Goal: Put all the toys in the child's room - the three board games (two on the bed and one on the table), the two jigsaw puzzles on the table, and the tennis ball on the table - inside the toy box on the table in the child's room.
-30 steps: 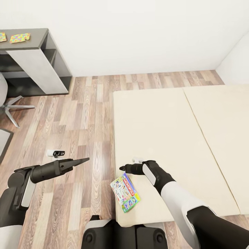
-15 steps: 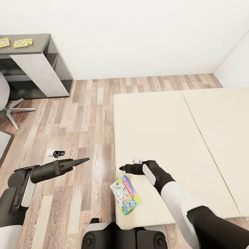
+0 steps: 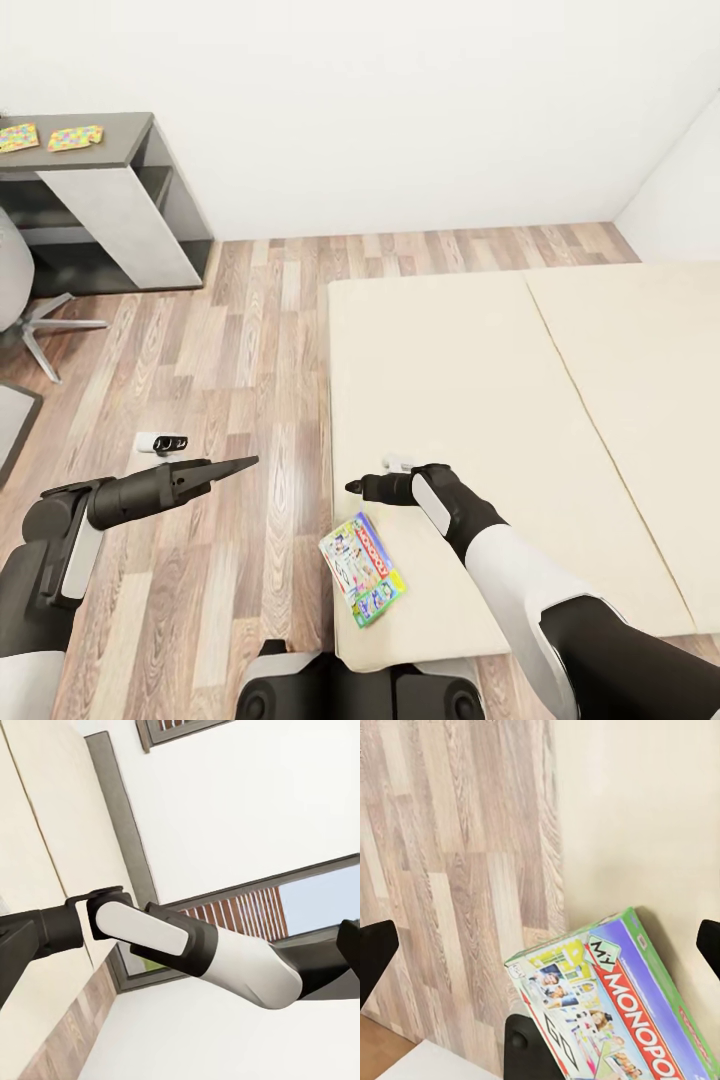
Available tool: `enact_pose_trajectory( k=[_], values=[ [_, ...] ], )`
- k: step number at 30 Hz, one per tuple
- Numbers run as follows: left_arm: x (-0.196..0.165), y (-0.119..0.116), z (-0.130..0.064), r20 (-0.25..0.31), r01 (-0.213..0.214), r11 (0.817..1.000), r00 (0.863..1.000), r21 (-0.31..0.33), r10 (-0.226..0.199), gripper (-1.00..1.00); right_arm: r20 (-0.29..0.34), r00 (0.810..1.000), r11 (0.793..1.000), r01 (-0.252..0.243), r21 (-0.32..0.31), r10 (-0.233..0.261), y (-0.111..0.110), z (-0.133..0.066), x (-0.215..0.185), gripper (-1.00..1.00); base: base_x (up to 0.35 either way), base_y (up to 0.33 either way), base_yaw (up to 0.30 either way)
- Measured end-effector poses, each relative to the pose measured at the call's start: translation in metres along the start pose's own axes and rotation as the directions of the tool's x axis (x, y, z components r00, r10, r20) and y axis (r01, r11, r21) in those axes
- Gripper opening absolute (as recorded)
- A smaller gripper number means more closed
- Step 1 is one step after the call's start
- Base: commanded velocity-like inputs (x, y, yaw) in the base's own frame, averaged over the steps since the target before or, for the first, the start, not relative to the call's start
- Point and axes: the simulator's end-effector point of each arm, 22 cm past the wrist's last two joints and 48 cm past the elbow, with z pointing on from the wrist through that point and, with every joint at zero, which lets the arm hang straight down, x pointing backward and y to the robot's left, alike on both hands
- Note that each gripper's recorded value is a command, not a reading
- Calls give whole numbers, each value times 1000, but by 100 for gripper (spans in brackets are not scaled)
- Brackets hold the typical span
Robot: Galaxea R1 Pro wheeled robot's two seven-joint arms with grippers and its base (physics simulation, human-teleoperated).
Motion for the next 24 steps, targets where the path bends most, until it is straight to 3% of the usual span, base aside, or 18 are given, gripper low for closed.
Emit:
enact_pose_trajectory(
  k=[24],
  values=[
    [-7, -19, 1, 3, -37, 999, 999, 11, 37, 100, 33, 999, 1000, 22, -1, -22, 11, -16, -15, 100, 0, 0, 0]
  ],
)
